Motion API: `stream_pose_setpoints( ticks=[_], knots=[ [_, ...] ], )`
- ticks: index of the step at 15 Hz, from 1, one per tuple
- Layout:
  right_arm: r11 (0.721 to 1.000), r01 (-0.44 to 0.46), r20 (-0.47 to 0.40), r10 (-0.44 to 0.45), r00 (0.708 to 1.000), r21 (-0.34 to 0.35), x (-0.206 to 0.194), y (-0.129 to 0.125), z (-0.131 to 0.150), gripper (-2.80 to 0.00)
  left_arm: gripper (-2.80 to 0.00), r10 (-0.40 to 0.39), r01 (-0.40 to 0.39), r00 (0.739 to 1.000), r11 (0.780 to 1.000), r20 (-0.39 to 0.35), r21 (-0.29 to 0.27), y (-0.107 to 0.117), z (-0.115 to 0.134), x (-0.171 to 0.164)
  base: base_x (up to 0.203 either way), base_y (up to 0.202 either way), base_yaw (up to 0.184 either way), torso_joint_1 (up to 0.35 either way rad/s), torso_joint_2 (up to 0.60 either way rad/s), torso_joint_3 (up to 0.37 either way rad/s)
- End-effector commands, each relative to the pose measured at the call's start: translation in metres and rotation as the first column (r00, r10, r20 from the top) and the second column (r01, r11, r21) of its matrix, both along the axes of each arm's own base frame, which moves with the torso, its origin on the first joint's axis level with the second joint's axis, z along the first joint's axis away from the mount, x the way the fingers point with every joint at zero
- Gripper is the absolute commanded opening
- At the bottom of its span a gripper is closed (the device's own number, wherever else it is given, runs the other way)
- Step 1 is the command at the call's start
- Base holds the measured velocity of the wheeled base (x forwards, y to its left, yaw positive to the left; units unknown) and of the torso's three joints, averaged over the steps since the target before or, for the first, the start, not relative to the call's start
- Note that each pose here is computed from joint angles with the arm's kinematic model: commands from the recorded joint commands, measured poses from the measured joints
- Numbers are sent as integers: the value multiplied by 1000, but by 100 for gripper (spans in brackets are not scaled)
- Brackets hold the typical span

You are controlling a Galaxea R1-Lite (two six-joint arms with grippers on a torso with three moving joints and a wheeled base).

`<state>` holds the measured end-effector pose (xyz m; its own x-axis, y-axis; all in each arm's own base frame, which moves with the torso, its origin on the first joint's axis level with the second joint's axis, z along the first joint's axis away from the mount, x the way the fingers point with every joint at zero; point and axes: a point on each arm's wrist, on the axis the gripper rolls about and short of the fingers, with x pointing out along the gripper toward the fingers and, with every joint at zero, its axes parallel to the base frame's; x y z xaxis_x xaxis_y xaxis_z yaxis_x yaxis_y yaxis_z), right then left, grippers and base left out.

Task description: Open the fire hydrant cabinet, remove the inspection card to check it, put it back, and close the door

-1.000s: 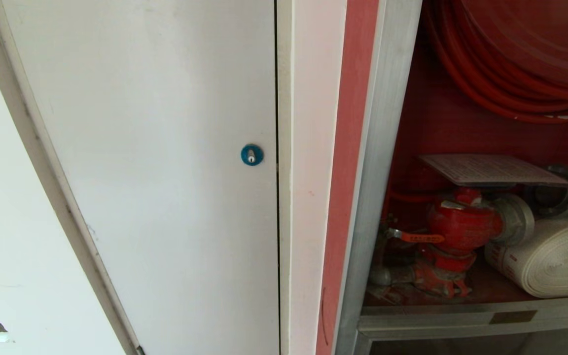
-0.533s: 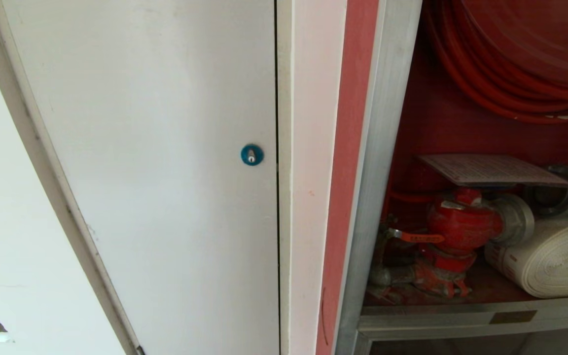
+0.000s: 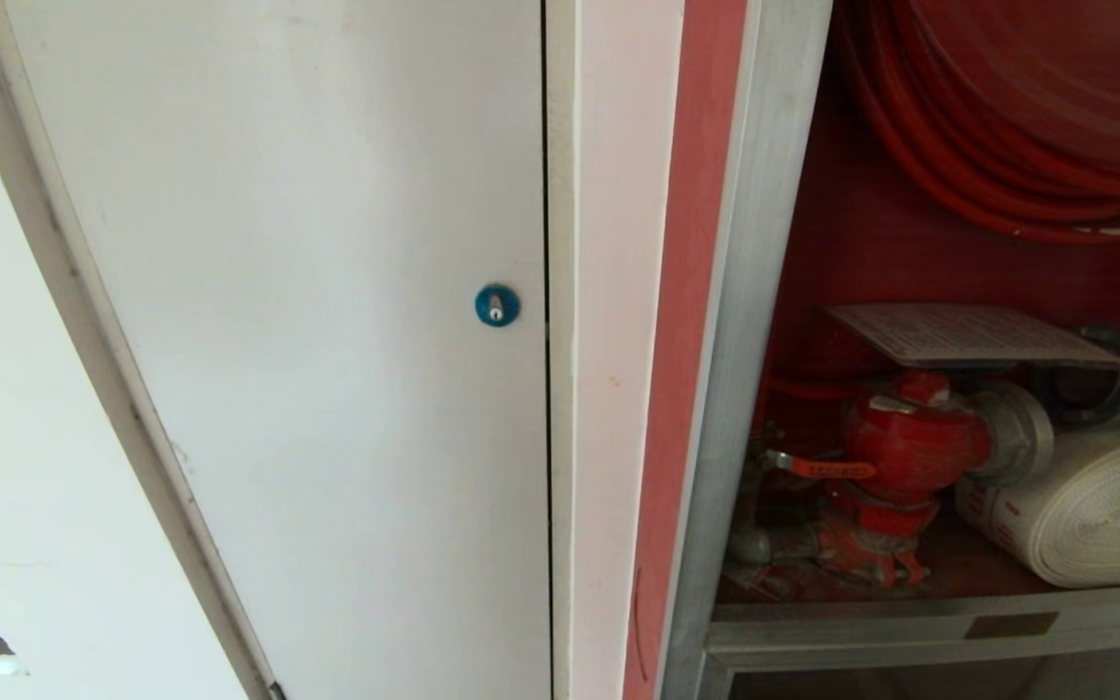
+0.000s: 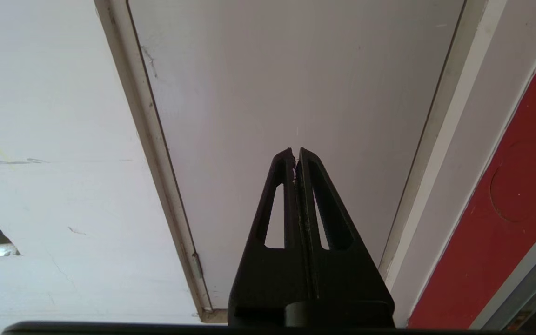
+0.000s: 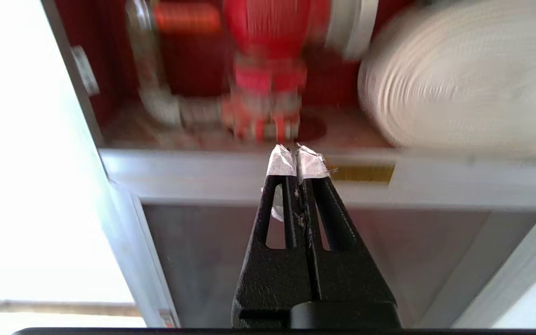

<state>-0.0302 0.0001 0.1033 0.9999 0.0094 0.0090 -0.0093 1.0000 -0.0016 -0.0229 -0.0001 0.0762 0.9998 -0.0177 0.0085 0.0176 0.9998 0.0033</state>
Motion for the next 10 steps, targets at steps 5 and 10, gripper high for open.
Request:
stream_pose_setpoints(
  ticks=[5, 10],
  knots=[
    [999, 53, -92, -53, 994, -2, 23, -1, 56, -280, -280, -1, 1, 1000, 1000, -1, 0, 0, 0, 0, 0, 0, 0, 0, 0, 0],
    [986, 168, -142, -169, 975, -18, 66, -4, 101, -280, -280, -1, 1, 1000, 1000, -1, 0, 0, 0, 0, 0, 0, 0, 0, 0, 0]
  ],
)
